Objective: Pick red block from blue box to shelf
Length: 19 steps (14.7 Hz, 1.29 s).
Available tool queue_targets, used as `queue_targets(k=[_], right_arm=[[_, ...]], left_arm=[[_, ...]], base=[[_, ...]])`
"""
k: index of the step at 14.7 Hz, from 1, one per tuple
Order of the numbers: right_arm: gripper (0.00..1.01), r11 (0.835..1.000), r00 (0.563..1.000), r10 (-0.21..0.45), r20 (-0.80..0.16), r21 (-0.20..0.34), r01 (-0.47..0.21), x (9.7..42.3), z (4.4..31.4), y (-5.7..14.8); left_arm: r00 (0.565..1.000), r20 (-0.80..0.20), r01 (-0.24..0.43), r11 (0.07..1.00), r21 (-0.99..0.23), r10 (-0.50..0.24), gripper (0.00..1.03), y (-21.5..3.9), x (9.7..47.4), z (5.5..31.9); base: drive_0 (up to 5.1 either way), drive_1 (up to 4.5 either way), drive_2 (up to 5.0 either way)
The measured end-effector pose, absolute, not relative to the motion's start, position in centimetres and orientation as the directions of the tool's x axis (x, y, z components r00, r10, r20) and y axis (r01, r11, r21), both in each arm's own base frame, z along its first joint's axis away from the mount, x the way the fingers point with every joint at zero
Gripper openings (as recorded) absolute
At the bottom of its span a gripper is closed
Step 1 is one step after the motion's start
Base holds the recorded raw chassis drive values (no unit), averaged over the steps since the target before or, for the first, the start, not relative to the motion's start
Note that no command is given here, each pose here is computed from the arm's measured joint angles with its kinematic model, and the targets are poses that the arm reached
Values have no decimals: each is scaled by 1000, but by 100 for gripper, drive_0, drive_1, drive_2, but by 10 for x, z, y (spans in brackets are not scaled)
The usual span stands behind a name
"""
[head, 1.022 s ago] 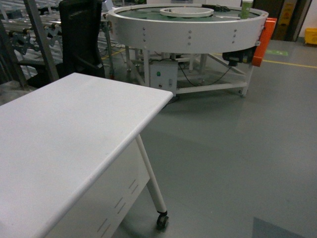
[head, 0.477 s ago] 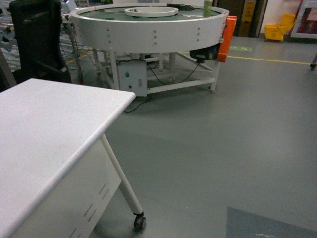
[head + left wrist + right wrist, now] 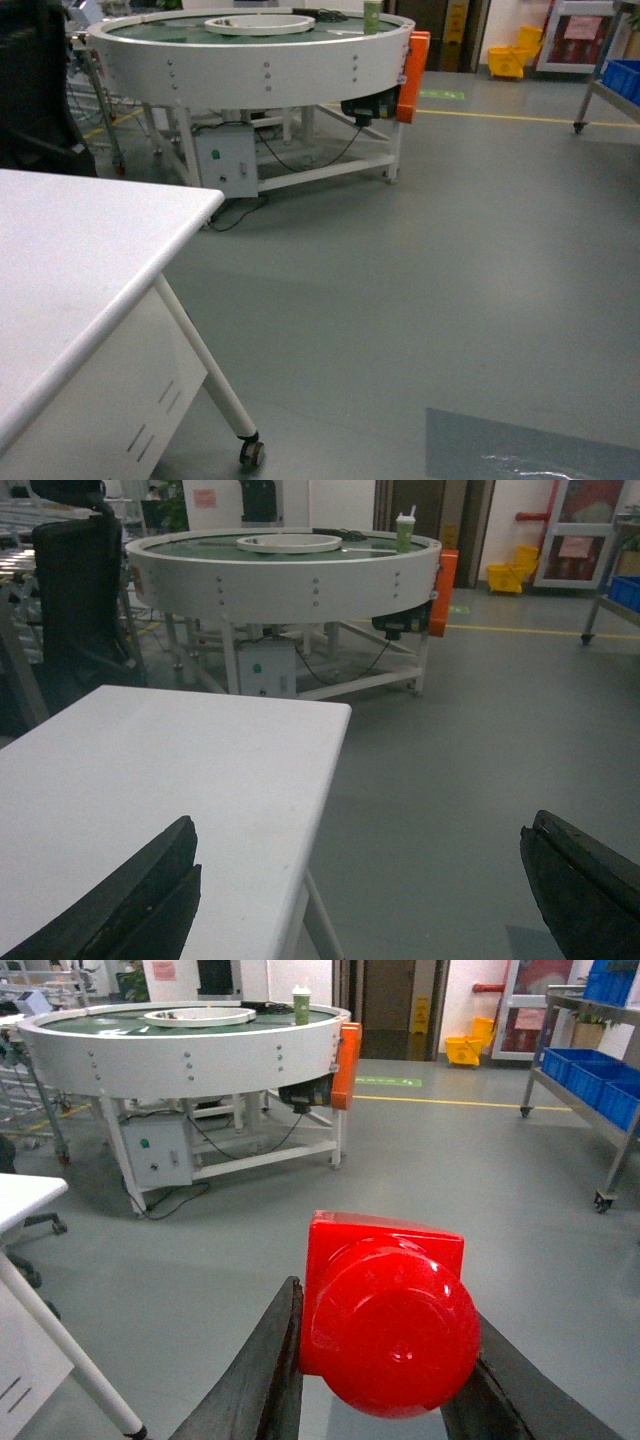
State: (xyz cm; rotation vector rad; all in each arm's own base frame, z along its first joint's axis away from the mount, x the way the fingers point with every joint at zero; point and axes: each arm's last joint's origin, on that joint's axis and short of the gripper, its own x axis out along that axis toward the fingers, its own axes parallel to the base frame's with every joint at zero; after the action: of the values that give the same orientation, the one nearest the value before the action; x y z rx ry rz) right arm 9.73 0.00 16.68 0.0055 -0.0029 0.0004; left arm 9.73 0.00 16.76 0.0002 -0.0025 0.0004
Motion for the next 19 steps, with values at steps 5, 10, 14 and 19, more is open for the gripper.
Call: queue_targets(k=[5,10,14,19], right_arm=[[29,1000,1000,0,3,6,0,97,167,0],[29,1000,1000,0,3,6,0,97,167,0],[29,1000,1000,0,3,6,0,97,167,0],[29,1000,1000,0,4,6,0,97,167,0]], left_arm=[[1000,3,-1,1000,0,1,98,0,97,168],[1000,3,0,1000,0,0,98,0,97,168],[1000,2,0,1000,1,0,98,0,97,168],[1000,4,0,1000,0,0,98,0,97,168]], base=[[-163,-163,-163],[-148,-148,-148],[-101,-101,-101],[0,405,-404]])
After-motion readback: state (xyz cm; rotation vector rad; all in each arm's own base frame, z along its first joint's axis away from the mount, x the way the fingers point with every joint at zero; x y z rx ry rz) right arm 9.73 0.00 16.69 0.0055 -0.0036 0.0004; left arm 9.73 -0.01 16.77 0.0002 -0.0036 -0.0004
